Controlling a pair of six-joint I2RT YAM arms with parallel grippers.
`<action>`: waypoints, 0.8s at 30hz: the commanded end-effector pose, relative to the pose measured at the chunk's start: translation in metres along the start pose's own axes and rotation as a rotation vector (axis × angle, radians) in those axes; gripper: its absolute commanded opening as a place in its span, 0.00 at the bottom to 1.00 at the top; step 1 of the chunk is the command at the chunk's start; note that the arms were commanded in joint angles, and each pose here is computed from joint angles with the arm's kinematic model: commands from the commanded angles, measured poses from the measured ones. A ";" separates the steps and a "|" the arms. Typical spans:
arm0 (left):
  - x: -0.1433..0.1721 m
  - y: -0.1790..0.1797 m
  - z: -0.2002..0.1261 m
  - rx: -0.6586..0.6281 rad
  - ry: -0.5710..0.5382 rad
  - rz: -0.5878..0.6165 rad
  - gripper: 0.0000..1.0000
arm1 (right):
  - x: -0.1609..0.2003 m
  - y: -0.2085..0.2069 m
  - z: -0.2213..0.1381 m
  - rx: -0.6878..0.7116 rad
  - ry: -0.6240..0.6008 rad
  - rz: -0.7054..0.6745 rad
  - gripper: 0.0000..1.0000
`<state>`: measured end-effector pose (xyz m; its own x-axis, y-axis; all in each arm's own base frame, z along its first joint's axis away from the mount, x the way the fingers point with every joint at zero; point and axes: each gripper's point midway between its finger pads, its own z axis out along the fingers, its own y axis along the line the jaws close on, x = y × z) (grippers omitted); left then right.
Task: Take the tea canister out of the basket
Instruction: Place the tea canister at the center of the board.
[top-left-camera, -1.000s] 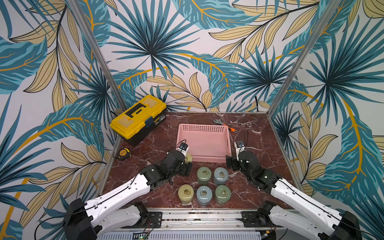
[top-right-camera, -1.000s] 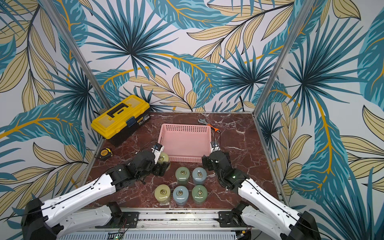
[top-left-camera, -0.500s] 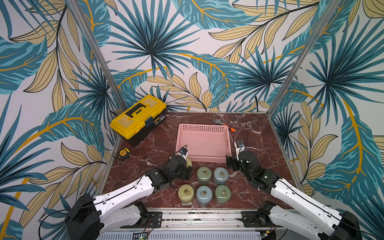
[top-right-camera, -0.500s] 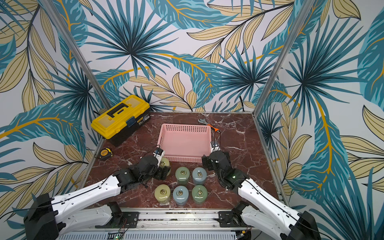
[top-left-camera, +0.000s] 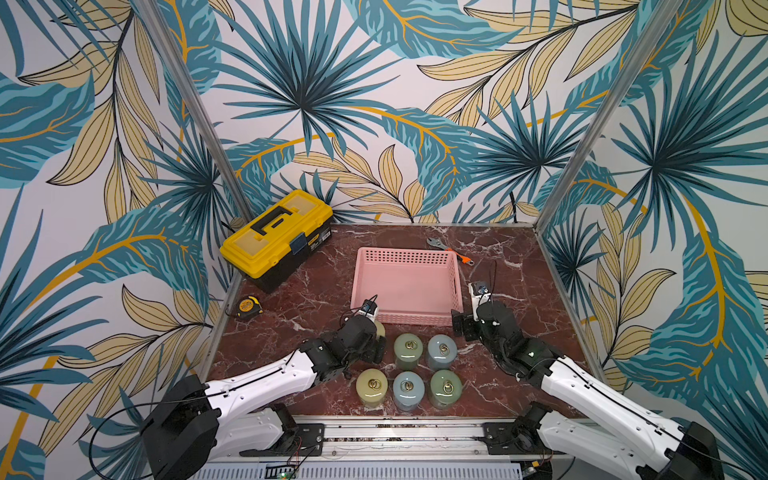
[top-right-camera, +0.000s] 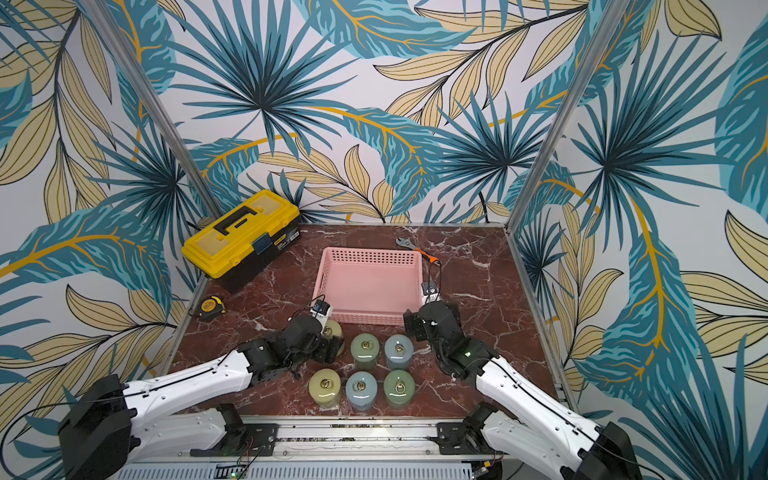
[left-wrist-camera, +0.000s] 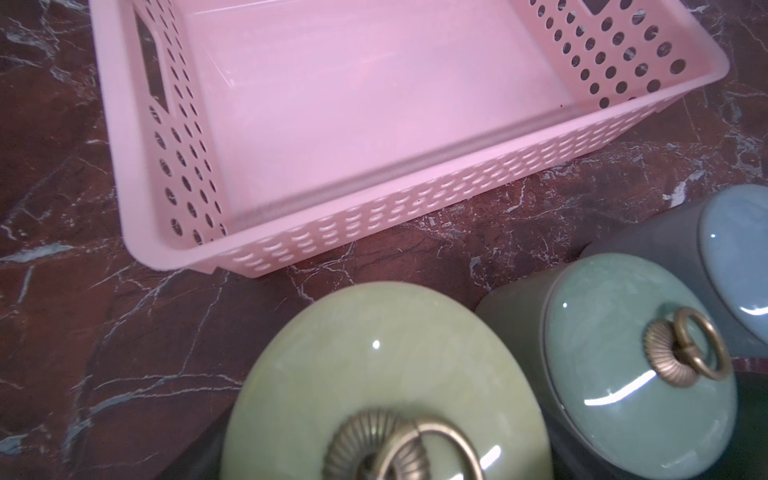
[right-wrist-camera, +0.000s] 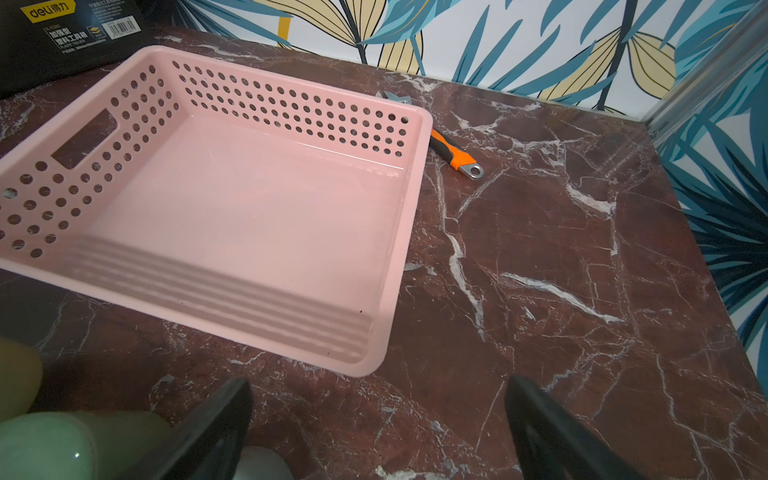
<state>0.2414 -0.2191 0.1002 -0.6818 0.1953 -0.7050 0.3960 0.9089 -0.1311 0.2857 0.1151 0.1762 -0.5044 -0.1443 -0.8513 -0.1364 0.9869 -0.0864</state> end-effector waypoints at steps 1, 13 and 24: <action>-0.015 -0.007 0.002 0.031 -0.079 -0.028 0.48 | 0.005 -0.003 0.002 0.017 0.001 -0.008 0.99; -0.001 -0.006 0.012 0.024 -0.050 -0.034 0.47 | 0.005 -0.003 0.002 0.015 0.001 -0.004 0.99; 0.006 -0.007 0.015 0.025 -0.027 -0.035 0.53 | 0.007 -0.003 0.003 0.018 0.009 -0.010 0.99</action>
<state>0.2378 -0.2208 0.0746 -0.7095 0.1966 -0.6767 0.3832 0.9135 -0.1364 0.2857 0.1150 0.1757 -0.5052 -0.1449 -0.8507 -0.1365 0.9868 -0.0870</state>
